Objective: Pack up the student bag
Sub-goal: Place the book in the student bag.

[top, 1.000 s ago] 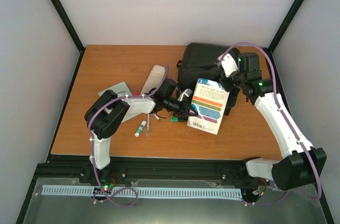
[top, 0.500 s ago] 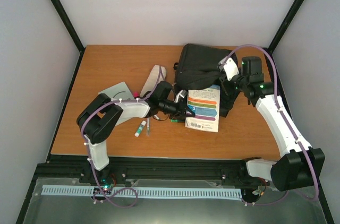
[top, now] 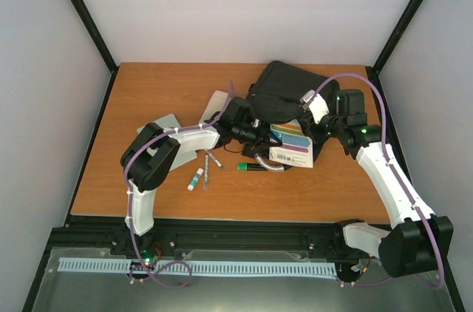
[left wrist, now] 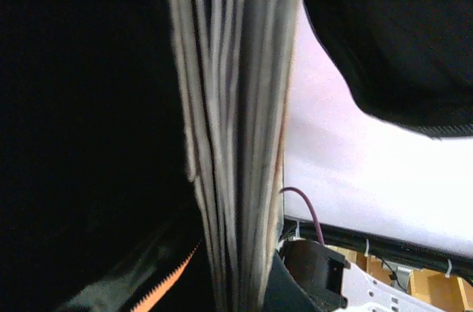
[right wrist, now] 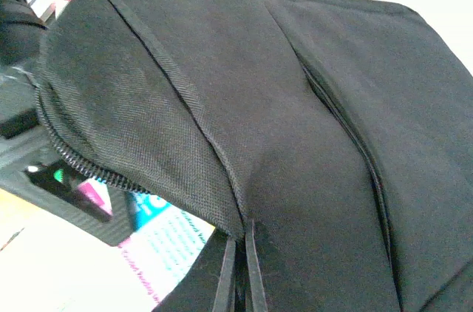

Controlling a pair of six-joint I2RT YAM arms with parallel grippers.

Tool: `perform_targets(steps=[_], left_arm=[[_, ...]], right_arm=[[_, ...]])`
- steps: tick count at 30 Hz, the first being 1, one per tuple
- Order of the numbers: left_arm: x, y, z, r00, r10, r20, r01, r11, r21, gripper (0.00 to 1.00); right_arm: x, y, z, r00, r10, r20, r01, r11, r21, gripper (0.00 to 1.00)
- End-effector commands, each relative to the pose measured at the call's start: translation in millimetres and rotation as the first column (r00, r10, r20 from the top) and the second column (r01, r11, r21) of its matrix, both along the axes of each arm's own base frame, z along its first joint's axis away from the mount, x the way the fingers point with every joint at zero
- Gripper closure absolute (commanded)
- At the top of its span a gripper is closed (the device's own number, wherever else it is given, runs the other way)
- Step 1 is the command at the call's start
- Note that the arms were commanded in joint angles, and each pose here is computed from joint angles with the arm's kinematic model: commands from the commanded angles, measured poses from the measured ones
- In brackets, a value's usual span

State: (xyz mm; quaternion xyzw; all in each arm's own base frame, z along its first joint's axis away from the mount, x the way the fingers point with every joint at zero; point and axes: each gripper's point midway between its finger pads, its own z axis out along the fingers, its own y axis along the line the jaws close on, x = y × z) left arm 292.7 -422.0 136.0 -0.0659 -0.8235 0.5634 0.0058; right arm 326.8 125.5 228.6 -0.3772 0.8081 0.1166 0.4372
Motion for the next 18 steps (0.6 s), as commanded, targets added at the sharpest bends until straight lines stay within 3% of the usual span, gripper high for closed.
perform_targets(steps=[1,5,12,18], left_arm=[[20.0,-3.1,-17.4,0.999,0.027,-0.047,-0.025,0.999,0.034,0.98],[22.0,7.5,-38.1,0.996,0.066,-0.055,-0.059,0.991,0.123,0.88],[20.1,25.0,-27.7,0.995,0.093,0.024,-0.096,0.974,0.204,0.51],[7.3,51.1,-20.5,0.988,0.127,0.089,-0.147,0.95,0.276,0.37]], right_arm=[[-1.5,10.7,16.6,0.994,0.071,0.079,-0.073,0.997,0.031,0.97],[-1.5,8.8,12.9,0.995,0.061,0.076,-0.063,0.998,0.023,0.97],[3.9,0.1,1.8,0.997,0.016,0.076,-0.015,1.0,-0.014,0.97],[13.2,-11.4,-0.3,0.994,-0.06,0.09,0.064,0.997,-0.04,0.97]])
